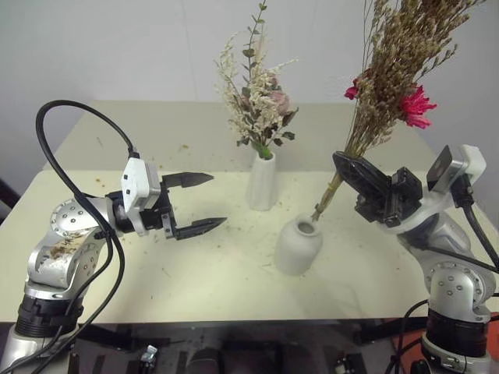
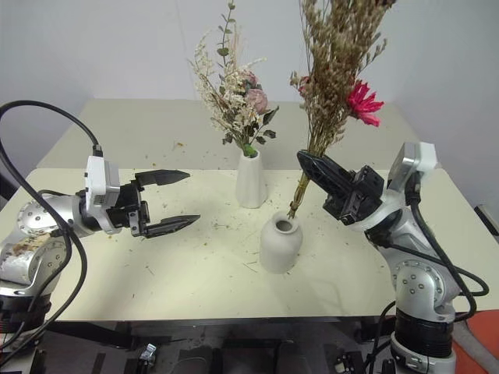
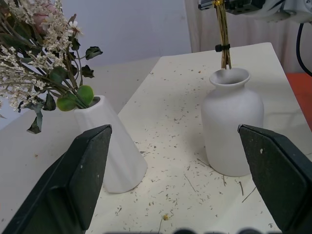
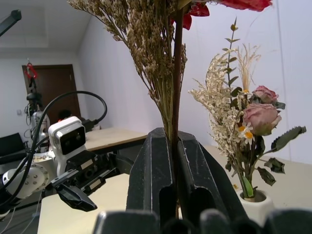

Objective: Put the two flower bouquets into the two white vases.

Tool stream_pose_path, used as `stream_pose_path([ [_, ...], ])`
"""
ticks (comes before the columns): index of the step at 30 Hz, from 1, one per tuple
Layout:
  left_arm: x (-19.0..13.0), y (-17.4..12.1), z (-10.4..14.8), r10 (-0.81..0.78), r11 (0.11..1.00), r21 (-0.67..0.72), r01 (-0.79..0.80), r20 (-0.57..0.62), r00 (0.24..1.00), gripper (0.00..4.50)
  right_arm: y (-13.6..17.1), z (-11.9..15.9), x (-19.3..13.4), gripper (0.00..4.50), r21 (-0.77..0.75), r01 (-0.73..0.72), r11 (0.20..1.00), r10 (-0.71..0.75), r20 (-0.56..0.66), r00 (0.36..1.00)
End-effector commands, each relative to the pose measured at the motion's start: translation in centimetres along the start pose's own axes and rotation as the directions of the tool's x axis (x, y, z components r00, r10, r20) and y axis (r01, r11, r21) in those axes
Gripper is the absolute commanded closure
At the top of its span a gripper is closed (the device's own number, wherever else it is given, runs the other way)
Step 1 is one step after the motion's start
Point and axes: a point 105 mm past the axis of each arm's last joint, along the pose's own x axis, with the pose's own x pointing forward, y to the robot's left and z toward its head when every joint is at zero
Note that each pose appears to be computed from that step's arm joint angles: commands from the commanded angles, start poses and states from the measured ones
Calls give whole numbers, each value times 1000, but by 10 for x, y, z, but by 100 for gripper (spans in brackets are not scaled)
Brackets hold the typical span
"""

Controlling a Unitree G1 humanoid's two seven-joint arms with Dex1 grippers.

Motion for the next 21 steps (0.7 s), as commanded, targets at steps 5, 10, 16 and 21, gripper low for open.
stream_pose_path([
  [5, -3, 3, 11, 19, 999, 50, -19, 6, 1000, 0, 0, -14, -3, 447, -33, 1, 999, -1, -1, 1000],
  [10, -3, 3, 11, 25, 998, 53, -25, 4, 1000, 0, 0, -23, -5, 447, -30, 3, 1000, -3, -9, 1000],
  [16, -3, 3, 10, 32, 998, 54, -32, 3, 999, 0, 1, -32, -11, 447, -64, 13, 998, -13, -10, 1000],
  [21, -2, 3, 9, 32, 998, 52, -32, -1, 999, 0, 2, -38, -15, 447, -42, 12, 999, -13, -5, 1000],
])
